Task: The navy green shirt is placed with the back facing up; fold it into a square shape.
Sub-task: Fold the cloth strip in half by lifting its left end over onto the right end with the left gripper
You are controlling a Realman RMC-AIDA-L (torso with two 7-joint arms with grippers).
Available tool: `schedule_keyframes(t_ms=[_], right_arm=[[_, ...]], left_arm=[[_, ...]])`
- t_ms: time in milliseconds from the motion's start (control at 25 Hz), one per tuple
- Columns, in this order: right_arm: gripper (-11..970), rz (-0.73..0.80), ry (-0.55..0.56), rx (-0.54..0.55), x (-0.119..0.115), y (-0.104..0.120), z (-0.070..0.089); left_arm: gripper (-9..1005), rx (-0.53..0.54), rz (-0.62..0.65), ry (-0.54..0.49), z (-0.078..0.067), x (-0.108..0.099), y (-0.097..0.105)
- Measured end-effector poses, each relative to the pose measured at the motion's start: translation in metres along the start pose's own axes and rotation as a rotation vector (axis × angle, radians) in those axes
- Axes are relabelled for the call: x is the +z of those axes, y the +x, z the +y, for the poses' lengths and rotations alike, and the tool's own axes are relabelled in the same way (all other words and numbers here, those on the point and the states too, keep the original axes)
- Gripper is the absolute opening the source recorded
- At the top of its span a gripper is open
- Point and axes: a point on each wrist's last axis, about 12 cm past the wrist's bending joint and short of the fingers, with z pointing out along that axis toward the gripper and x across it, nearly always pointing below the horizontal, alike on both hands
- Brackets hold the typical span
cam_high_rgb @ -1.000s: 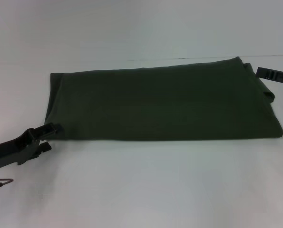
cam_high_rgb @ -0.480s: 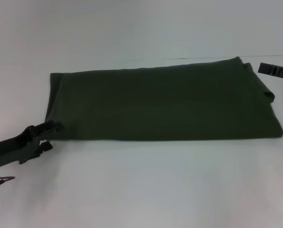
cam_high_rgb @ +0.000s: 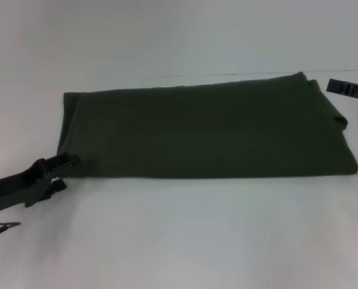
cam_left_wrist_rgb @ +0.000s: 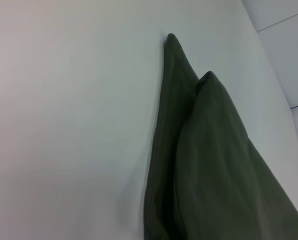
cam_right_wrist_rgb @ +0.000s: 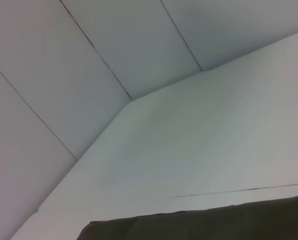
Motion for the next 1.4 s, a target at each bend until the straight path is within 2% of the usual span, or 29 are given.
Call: schedule_keyframes(t_ms=[280, 840, 1400], right_arm=[[841, -0.011, -0.001, 0.009, -0.001, 0.0, 0.0], [840, -0.022, -0.002, 0.016, -0.003, 0.0, -0.001], [840, -0.023, 0.0, 0.019, -0.003, 0.0, -0.001]], left_arm=[[844, 0.004, -0.003, -0.004, -0.002, 0.002, -0.002], [843, 0.045, -0.021, -0.008, -0.012, 0.005, -0.017], [844, 0.052, 0.022, 0.018, -0.016, 0.006, -0.014]])
